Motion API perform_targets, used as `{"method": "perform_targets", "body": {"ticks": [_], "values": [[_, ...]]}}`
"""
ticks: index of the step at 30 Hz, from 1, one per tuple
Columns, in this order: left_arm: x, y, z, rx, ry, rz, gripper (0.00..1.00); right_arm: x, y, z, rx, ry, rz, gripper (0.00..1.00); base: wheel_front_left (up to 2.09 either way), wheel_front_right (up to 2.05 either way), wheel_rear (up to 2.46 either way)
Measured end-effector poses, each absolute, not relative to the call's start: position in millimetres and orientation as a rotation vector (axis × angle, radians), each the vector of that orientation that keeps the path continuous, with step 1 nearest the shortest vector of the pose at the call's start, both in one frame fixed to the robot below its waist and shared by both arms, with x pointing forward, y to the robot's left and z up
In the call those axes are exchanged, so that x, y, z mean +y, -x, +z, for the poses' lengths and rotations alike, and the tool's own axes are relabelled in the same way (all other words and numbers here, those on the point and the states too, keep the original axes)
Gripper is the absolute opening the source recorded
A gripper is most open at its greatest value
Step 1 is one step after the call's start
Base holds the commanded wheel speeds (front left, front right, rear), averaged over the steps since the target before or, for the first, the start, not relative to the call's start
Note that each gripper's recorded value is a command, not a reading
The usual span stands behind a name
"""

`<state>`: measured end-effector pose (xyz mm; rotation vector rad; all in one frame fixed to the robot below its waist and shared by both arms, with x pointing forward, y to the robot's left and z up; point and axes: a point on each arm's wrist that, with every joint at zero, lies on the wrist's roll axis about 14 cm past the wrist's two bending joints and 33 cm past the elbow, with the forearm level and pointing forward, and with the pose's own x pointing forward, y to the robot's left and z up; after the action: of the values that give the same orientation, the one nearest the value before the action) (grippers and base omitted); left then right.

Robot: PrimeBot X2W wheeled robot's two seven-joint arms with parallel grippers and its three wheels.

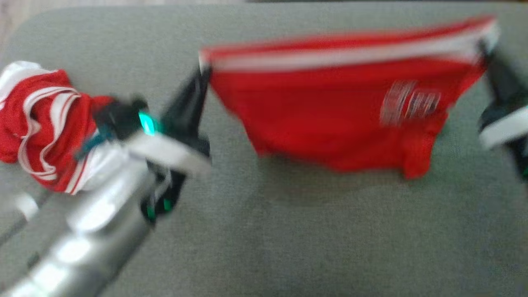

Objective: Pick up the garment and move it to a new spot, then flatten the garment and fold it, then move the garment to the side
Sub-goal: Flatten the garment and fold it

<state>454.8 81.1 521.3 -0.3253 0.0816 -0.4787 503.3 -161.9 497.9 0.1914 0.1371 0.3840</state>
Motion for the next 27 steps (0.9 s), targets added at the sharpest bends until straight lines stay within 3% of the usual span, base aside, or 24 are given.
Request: {"method": "perform_targets", "body": {"ticks": [7,14,19,27], "values": [[51.1,-545.4,631.0,-0.245,0.211,-0.57,0.0,-209.0,-571.9,614.7,-0.204,-0.044,0.304,0.0,0.0,0.0,0.0],[19.8,-580.0,695.0,-0.466,0.233,-0.628,0.0,-243.9,-589.4,664.4,-0.37,0.061,0.219,0.0,0.0,0.0,0.0],[4.0,-568.5,638.2,-0.376,0.266,-0.664,0.0,-262.3,-581.0,643.0,-0.339,0.074,0.177,0.0,0.0,0.0,0.0],[9.8,-497.1,514.4,-0.073,0.331,-0.616,0.0,-260.1,-516.2,518.7,-0.044,-0.047,0.139,0.0,0.0,0.0,0.0]]}}
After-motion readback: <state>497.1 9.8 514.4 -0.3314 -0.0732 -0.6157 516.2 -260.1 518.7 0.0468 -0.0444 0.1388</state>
